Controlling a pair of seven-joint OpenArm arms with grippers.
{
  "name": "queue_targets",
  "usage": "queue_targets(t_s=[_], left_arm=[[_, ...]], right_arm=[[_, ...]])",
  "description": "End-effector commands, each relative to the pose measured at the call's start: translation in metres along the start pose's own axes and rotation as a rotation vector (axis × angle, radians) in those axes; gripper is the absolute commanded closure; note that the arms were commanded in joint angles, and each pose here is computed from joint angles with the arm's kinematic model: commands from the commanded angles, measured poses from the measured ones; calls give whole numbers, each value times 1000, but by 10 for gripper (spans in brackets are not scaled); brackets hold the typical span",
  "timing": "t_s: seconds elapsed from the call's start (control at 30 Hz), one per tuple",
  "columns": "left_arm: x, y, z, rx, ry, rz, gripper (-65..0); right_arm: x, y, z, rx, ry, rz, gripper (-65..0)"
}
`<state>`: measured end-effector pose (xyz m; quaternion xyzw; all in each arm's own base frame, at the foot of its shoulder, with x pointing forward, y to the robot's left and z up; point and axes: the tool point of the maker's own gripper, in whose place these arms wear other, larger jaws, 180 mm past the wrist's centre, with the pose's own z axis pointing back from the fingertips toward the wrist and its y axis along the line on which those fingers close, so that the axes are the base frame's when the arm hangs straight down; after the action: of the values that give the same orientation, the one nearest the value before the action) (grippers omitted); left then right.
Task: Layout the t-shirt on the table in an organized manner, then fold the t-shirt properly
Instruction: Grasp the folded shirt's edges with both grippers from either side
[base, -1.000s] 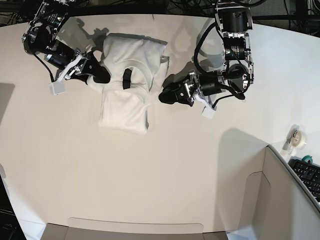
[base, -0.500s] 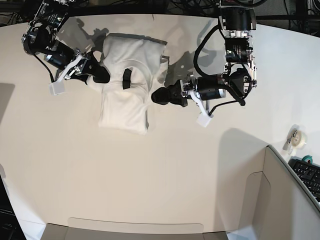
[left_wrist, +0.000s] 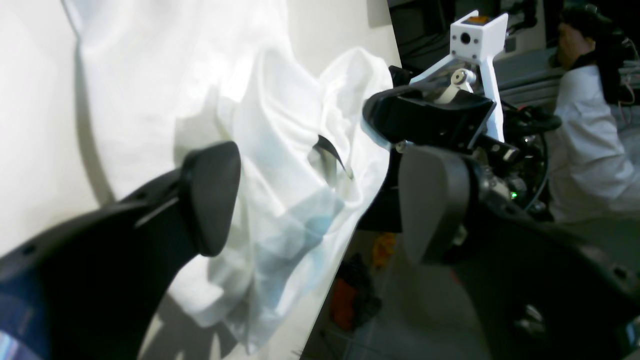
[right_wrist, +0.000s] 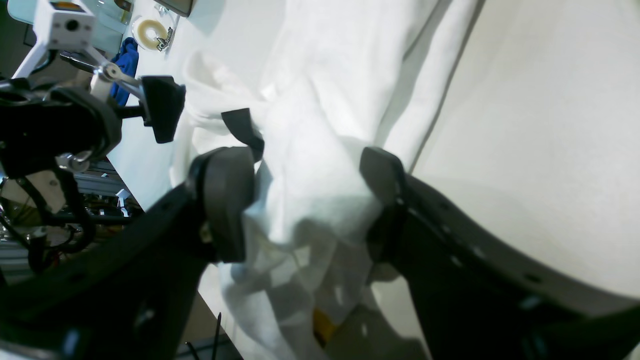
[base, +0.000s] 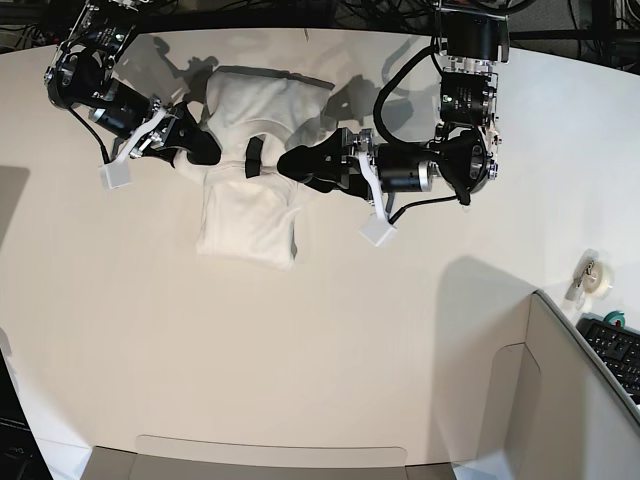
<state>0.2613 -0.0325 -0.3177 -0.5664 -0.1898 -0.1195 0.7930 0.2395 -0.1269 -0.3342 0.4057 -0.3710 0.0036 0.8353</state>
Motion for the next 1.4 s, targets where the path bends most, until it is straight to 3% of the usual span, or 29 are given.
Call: queue_targets(t_s=[0.0, 0.93, 1.23, 1.37], left_arm=[[11, -9, 1, -28, -27, -35, -485], [-13, -13, -33, 21, 143, -145, -482], [-15, -12, -31, 20, 148, -178, -340], [-15, -13, -31, 11, 150, -207, -208]], right_arm=[[11, 4, 2, 14, -35, 22, -316], [11, 4, 2, 16, -37, 21, -316], [11, 4, 2, 16, -37, 21, -316], [10, 4, 2, 16, -36, 20, -316]])
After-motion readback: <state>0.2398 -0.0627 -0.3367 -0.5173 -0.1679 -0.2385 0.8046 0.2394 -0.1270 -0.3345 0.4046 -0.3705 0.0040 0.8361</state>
